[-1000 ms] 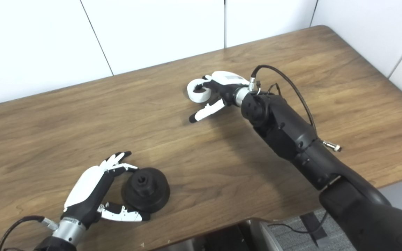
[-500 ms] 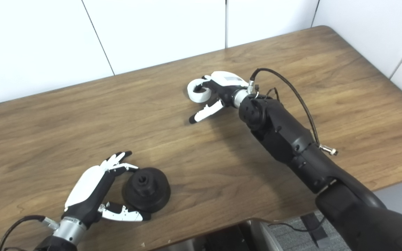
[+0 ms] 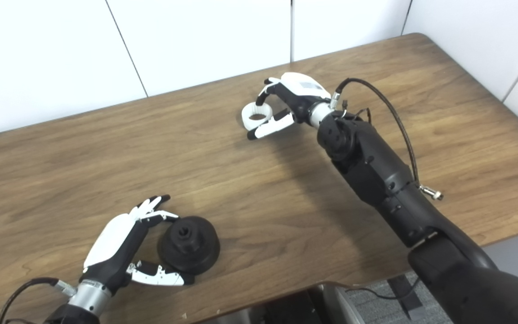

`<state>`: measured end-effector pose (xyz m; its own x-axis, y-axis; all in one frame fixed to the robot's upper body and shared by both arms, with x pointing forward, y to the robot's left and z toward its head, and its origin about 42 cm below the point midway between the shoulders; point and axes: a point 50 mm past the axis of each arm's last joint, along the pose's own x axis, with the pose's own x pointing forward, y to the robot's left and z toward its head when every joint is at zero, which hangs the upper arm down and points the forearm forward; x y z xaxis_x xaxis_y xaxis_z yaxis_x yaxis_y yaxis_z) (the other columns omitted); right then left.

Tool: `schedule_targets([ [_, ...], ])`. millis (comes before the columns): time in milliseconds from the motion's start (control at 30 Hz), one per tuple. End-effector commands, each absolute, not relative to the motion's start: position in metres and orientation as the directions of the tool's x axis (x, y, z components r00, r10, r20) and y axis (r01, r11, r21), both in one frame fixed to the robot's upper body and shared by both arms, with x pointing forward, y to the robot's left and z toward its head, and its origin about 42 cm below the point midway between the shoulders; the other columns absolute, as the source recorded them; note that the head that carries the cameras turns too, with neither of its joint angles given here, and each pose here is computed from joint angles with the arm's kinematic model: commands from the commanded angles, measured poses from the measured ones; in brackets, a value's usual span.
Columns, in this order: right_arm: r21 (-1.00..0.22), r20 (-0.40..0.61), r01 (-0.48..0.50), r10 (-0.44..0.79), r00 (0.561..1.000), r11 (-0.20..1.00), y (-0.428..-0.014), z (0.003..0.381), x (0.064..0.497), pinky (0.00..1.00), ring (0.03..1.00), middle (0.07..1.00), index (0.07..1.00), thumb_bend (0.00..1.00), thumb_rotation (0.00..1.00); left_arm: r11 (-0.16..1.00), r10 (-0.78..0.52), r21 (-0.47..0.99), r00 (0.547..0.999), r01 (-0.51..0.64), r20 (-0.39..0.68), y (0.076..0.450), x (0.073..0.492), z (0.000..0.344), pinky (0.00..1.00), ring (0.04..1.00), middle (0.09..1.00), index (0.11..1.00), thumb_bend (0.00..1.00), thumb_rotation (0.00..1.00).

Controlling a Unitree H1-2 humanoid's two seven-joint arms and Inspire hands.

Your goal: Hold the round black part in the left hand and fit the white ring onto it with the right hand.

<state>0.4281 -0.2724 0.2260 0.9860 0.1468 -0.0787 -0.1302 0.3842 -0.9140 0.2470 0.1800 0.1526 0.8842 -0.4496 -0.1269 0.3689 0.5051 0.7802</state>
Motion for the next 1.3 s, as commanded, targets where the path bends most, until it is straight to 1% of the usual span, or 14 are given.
schedule_targets([
  [0,-0.919,0.067,-0.006,0.17,0.983,0.393,-0.274,0.26,0.434,0.81,0.91,0.927,0.68,0.96,0.57,0.495,-0.454,0.796,0.885,0.347,-0.104,0.18,0.249,0.16,1.0,1.0,0.97,0.636,0.99,0.26],
  [100,-0.915,0.097,0.021,0.168,0.981,0.404,-0.277,0.263,0.435,0.79,0.895,0.913,0.679,0.96,0.56,0.495,-0.453,0.796,0.885,0.348,-0.105,0.18,0.25,0.16,1.0,1.0,0.97,0.634,1.0,0.26],
  [167,-0.911,0.108,0.03,0.166,0.98,0.411,-0.278,0.265,0.436,0.78,0.894,0.909,0.695,0.95,0.55,0.492,-0.452,0.798,0.886,0.349,-0.108,0.179,0.25,0.16,1.0,1.0,0.971,0.635,1.0,0.26],
  [267,-0.913,0.124,0.044,0.171,0.978,0.406,-0.279,0.268,0.44,0.74,0.865,0.882,0.79,0.95,0.54,0.494,-0.453,0.796,0.885,0.349,-0.107,0.179,0.251,0.16,1.0,1.0,0.971,0.634,1.0,0.27],
  [333,-0.919,0.117,0.043,0.166,0.979,0.392,-0.278,0.268,0.443,0.72,0.854,0.881,0.872,0.97,0.55,0.495,-0.454,0.796,0.885,0.349,-0.105,0.179,0.251,0.159,1.0,1.0,0.97,0.632,1.0,0.27],
  [400,-0.926,0.102,0.035,0.16,0.982,0.376,-0.278,0.268,0.446,0.72,0.853,0.885,0.916,0.98,0.55,0.494,-0.454,0.797,0.885,0.348,-0.105,0.179,0.251,0.159,1.0,1.0,0.971,0.632,1.0,0.27],
  [467,-0.932,0.09,0.026,0.159,0.983,0.363,-0.278,0.269,0.449,0.73,0.855,0.89,0.94,0.98,0.56,0.496,-0.455,0.796,0.885,0.347,-0.103,0.178,0.251,0.159,1.0,1.0,0.971,0.633,1.0,0.27],
  [700,-0.946,0.052,-0.004,0.162,0.985,0.324,-0.273,0.272,0.458,0.75,0.865,0.905,0.951,0.98,0.56,0.494,-0.453,0.795,0.885,0.351,-0.11,0.178,0.251,0.159,1.0,1.0,0.975,0.634,1.0,0.27],
  [767,-0.952,0.021,-0.03,0.162,0.987,0.305,-0.272,0.272,0.461,0.78,0.885,0.917,0.948,0.99,0.57,0.493,-0.453,0.797,0.885,0.349,-0.107,0.178,0.251,0.159,1.0,1.0,0.974,0.634,1.0,0.27],
  [833,-0.953,-0.02,-0.068,0.161,0.987,0.294,-0.271,0.271,0.464,0.81,0.913,0.942,0.959,1.0,0.59,0.494,-0.454,0.797,0.885,0.347,-0.104,0.177,0.251,0.159,1.0,1.0,0.974,0.633,1.0,0.27],
  [933,-0.948,-0.082,-0.126,0.156,0.984,0.292,-0.27,0.268,0.467,0.85,0.964,0.992,0.981,1.0,0.59,0.494,-0.454,0.797,0.885,0.347,-0.104,0.176,0.251,0.159,1.0,1.0,0.975,0.633,1.0,0.27],
  [1033,-0.941,-0.118,-0.161,0.158,0.98,0.296,-0.269,0.263,0.469,0.88,0.985,1.0,0.975,1.0,0.58,0.494,-0.452,0.797,0.886,0.348,-0.106,0.176,0.251,0.159,1.0,1.0,0.975,0.634,1.0,0.27],
  [1267,-0.935,-0.158,-0.199,0.157,0.975,0.295,-0.266,0.25,0.469,0.89,0.994,1.0,0.951,1.0,0.59,0.499,-0.45,0.795,0.887,0.345,-0.103,0.176,0.249,0.16,1.0,1.0,0.976,0.635,1.0,0.26],
])
